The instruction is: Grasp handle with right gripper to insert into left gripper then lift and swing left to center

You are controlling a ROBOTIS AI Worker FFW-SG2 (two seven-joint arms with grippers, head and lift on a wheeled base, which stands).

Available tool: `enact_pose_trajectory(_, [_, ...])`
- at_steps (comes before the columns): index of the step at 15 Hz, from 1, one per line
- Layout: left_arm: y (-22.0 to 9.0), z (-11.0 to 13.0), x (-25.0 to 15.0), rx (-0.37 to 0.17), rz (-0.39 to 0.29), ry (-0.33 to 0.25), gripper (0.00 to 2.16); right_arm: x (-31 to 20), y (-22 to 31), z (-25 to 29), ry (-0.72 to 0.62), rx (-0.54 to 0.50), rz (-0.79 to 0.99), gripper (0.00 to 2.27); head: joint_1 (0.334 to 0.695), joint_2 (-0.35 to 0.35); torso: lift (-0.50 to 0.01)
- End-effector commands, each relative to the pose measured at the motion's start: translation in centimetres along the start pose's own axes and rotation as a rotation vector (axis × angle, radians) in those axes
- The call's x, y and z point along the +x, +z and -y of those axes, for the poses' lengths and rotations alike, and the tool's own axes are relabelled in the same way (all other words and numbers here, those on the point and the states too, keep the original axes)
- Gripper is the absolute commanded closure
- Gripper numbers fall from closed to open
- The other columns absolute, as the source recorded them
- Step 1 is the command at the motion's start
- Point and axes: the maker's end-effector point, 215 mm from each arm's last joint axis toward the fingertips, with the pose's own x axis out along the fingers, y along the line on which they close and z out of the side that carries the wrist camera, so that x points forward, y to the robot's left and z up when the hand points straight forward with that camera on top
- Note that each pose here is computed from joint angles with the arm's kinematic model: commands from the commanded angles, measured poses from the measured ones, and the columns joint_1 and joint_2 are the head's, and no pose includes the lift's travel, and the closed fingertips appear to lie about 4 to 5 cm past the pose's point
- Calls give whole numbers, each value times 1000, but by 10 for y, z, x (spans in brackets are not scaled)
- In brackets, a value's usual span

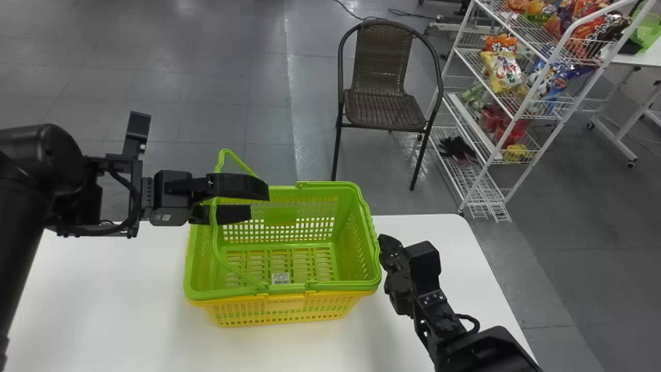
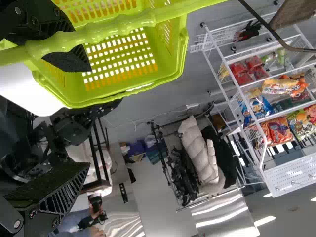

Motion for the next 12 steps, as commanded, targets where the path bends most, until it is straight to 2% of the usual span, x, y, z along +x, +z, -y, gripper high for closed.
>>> enact_pose_trajectory(1, [-1, 3, 1, 0, -4, -3, 140, -2, 5, -4, 5, 2, 8, 1976, 695, -168, 0])
enact_pose_trajectory(6, [-5, 5, 1, -10, -11, -10, 140, -6, 24, -7, 6, 9, 30, 1973, 695, -162, 0])
enact_pose_trajectory(12, [-3, 8, 7, 2, -14, -9, 140, -12, 41, -16, 20, 20, 45, 1973, 695, -156, 0])
